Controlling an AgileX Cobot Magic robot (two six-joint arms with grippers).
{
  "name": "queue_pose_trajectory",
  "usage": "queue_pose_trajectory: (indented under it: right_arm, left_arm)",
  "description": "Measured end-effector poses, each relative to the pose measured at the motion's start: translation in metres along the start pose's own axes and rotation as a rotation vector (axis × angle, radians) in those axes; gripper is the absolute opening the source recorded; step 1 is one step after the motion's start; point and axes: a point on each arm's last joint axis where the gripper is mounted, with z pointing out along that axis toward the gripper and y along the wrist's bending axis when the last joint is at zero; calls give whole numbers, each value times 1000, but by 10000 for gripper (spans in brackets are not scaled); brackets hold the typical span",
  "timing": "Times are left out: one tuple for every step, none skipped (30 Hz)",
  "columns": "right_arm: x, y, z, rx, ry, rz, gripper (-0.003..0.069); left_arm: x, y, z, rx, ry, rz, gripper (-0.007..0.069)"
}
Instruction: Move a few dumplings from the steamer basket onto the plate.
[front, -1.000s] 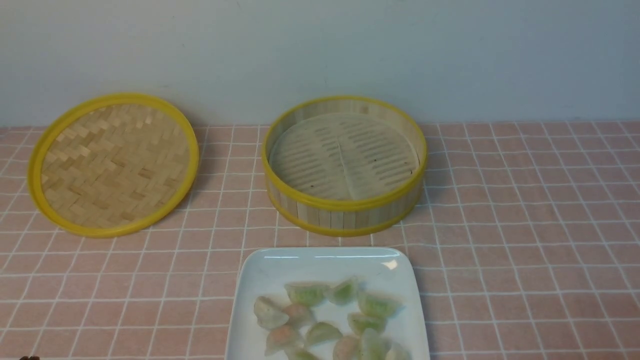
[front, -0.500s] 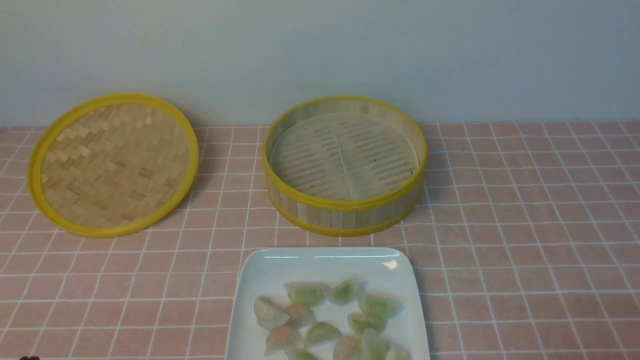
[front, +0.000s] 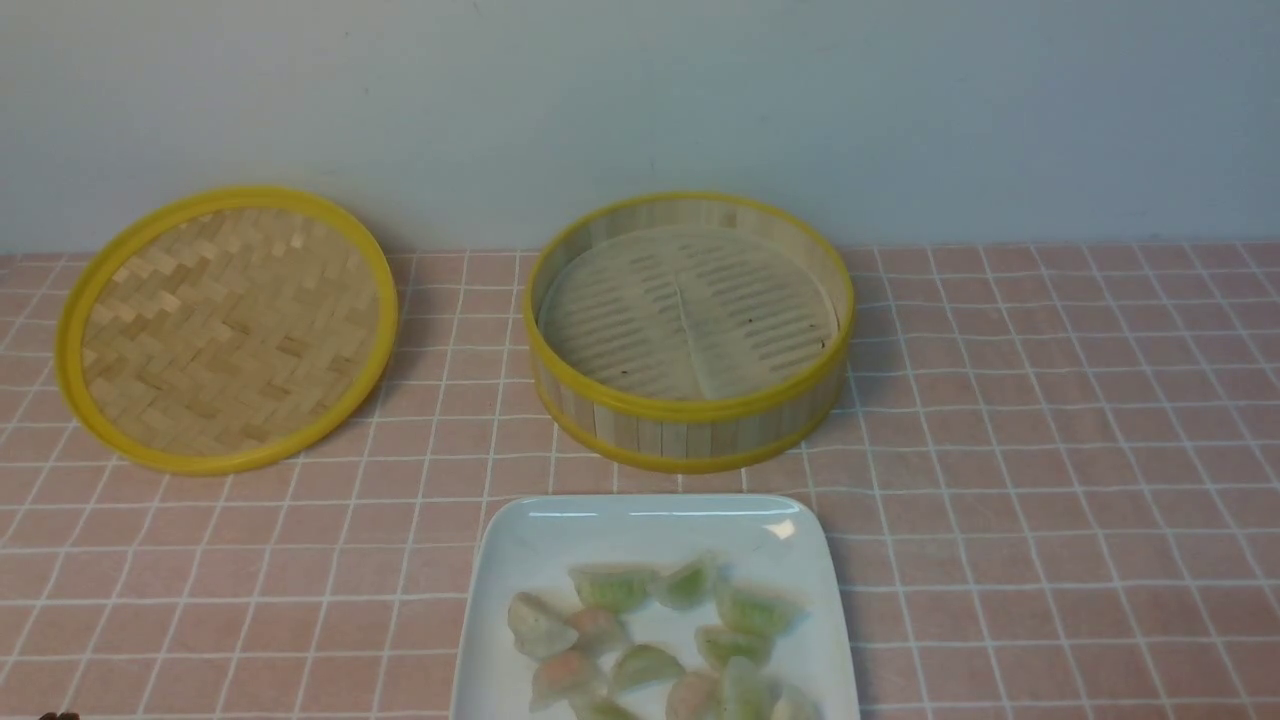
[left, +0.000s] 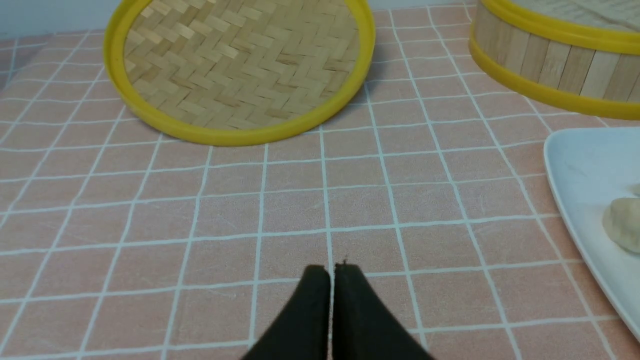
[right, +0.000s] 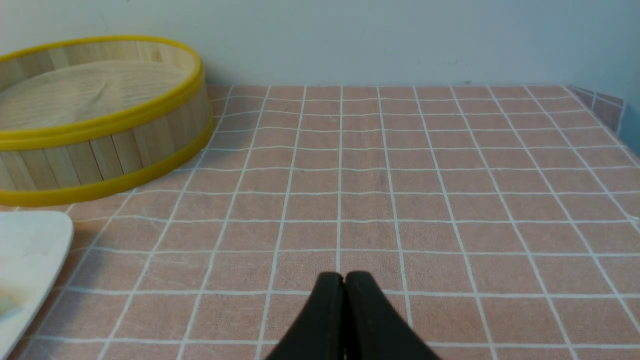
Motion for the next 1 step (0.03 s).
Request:
queue_pose_trajectory:
  right_arm:
    - [0,0,0,0,0,0,-15]
  left_arm:
    - [0,0,0,0,0,0,-6]
